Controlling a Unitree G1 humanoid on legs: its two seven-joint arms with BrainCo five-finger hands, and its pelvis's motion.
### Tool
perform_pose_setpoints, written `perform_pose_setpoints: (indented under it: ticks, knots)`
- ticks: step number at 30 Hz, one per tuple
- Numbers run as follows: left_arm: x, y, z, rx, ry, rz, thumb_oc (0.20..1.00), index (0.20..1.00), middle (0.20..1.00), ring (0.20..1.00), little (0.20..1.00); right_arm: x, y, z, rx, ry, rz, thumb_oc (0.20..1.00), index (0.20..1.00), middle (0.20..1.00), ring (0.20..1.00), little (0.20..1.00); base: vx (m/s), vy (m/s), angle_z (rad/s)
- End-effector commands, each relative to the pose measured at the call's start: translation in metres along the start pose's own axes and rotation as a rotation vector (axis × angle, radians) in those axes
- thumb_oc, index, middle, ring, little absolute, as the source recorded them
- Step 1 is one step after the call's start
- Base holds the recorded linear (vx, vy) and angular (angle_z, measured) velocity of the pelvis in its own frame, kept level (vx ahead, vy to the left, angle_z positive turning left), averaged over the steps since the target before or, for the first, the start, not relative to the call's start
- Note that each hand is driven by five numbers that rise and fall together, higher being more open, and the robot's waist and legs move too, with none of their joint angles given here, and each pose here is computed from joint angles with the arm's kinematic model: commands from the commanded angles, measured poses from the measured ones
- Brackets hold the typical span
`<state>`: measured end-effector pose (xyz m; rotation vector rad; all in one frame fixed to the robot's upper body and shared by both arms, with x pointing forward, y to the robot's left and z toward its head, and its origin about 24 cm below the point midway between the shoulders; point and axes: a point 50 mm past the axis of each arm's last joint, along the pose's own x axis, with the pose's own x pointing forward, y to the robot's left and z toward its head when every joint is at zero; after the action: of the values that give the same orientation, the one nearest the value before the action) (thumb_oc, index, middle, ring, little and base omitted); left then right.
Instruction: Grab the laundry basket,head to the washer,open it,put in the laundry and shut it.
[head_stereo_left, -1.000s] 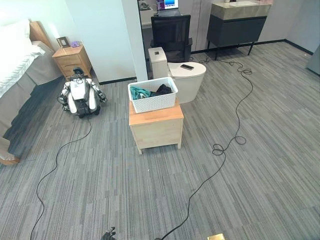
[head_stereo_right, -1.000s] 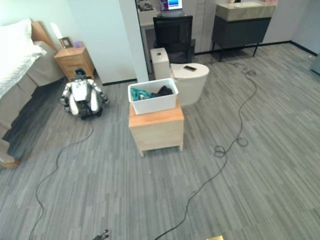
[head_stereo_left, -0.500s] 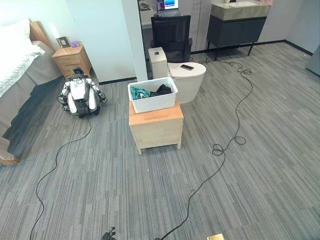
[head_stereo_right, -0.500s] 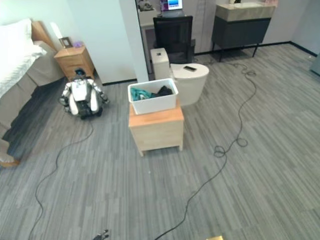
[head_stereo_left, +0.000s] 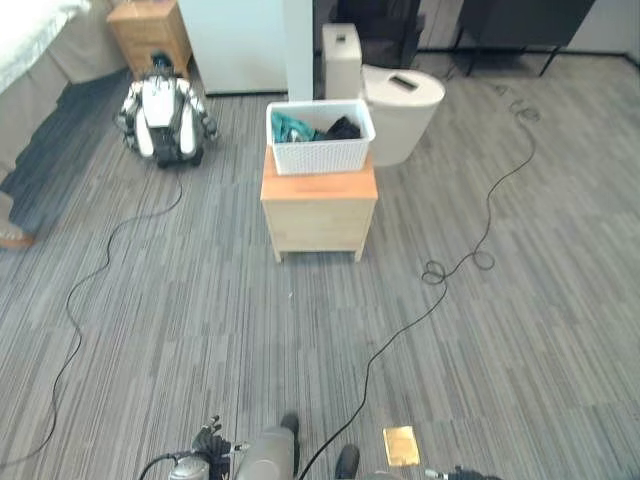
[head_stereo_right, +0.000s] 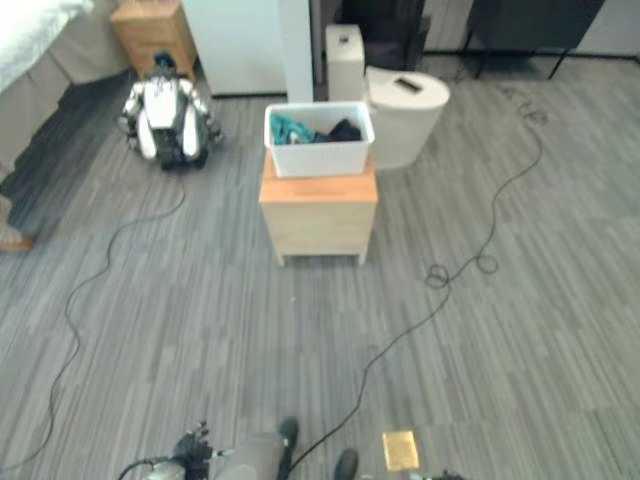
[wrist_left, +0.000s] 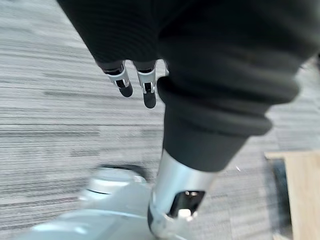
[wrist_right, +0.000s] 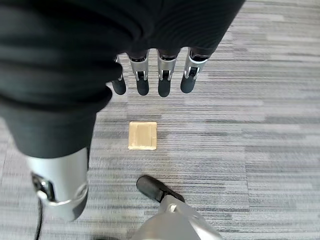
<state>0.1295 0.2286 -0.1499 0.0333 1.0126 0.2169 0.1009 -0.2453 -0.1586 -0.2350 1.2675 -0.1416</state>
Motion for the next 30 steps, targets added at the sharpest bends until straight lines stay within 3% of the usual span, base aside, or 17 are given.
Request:
perform_pose_setpoints:
  ticks: [1, 10, 15, 25, 30]
  knots:
    - [-0.004, -0.001, -0.016, -0.02, 0.032, 0.003, 1.0, 1.0, 1.0, 1.0, 1.0, 0.0, 0.001, 0.003, -0.007, -0.046, -0.002, 1.0, 1.0, 1.0, 1.0, 1.0, 0.42, 0.135, -0.23]
    - [-0.011, 0.033, -0.033, -0.008, 0.099, 0.083, 1.0, 1.0, 1.0, 1.0, 1.0, -0.002, 0.023, 0.003, 0.014, -0.063, 0.077, 1.0, 1.0, 1.0, 1.0, 1.0, 0.41, 0.206, -0.43]
    - [-0.006, 0.037, 0.002, -0.008, -0.042, 0.081, 1.0, 1.0, 1.0, 1.0, 1.0, -0.002, 0.014, 0.004, 0.111, -0.083, 0.045, 1.0, 1.0, 1.0, 1.0, 1.0, 0.39, 0.178, 0.1]
    - [-0.008, 0.038, 0.04, -0.025, -0.227, 0.078, 1.0, 1.0, 1.0, 1.0, 1.0, -0.006, -0.038, 0.002, 0.426, -0.15, -0.113, 1.0, 1.0, 1.0, 1.0, 1.0, 0.41, -0.123, 0.43]
    - [-0.012, 0.044, 0.027, -0.117, -0.21, 0.112, 1.0, 1.0, 1.0, 1.0, 1.0, -0.011, -0.046, -0.016, 0.486, -0.144, -0.141, 1.0, 1.0, 1.0, 1.0, 1.0, 0.5, -0.39, 0.64]
